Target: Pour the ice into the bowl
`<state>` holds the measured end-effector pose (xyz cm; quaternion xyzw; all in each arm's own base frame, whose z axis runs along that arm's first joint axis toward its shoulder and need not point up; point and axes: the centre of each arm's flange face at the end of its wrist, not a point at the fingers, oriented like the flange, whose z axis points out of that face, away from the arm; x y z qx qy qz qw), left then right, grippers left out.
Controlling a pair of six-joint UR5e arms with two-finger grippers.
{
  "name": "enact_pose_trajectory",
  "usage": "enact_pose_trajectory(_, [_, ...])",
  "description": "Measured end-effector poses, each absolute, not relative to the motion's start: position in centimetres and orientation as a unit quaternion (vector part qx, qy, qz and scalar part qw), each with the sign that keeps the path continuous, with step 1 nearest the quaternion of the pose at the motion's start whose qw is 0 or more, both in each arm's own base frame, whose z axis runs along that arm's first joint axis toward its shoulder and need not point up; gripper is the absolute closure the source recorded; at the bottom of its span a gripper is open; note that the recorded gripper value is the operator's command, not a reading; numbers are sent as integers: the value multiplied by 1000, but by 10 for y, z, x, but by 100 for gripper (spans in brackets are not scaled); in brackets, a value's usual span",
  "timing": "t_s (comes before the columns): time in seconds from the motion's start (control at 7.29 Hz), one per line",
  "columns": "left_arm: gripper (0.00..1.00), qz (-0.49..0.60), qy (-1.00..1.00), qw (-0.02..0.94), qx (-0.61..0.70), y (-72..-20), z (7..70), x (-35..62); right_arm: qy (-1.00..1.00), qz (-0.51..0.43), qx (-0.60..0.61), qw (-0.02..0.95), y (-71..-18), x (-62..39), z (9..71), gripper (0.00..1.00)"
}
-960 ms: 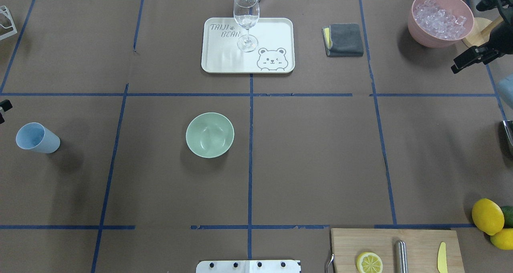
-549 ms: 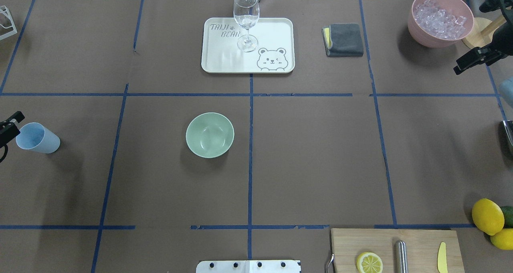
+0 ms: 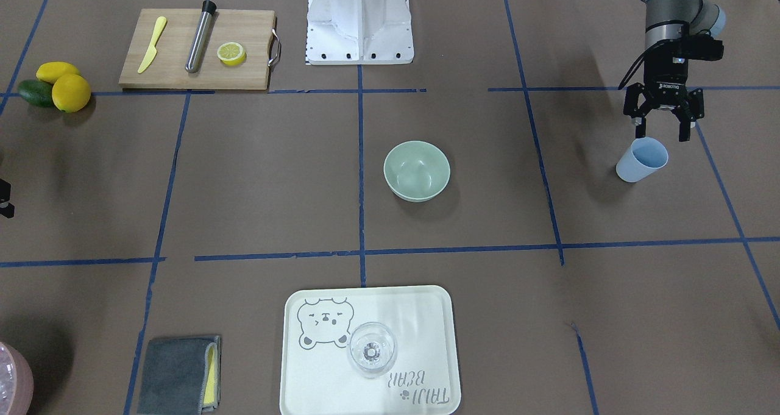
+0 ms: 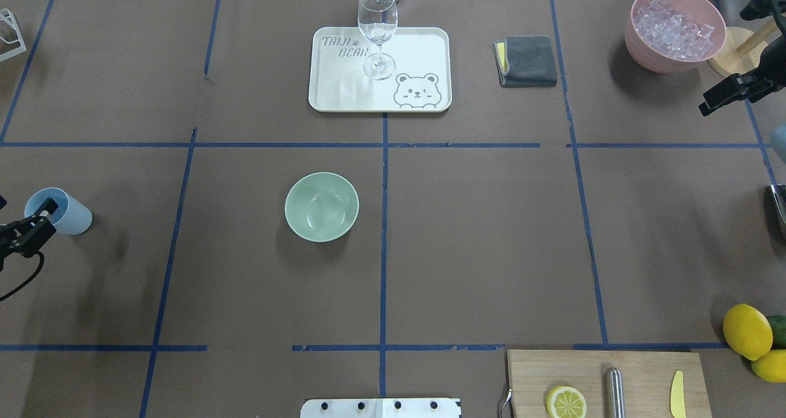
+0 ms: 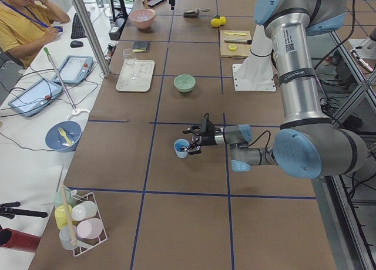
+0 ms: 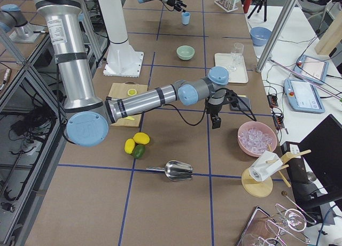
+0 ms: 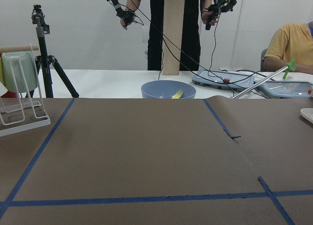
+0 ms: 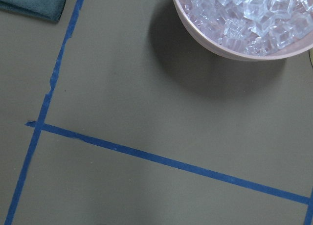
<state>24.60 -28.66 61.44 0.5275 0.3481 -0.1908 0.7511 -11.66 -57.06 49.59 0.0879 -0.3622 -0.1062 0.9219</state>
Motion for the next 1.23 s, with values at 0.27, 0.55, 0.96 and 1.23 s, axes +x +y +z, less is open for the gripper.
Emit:
enact_pose_trajectory(0.27, [0,-185,334,751,538,-281,631,268,-362,-105,87,922,-570,-116,496,0])
enact_pose_trajectory(0.55, [0,-181,325,753,543,-278,642,275,-362,-105,86,922,-570,-116,497,0])
enact_pose_trajectory(0.96, [1,-180,315,753,549,-282,656,304,-362,-104,86,922,-570,-115,497,0])
enact_pose_trajectory(1.23, [1,-178,311,753,551,-283,661,310,-362,-102,86,923,-570,-114,498,0])
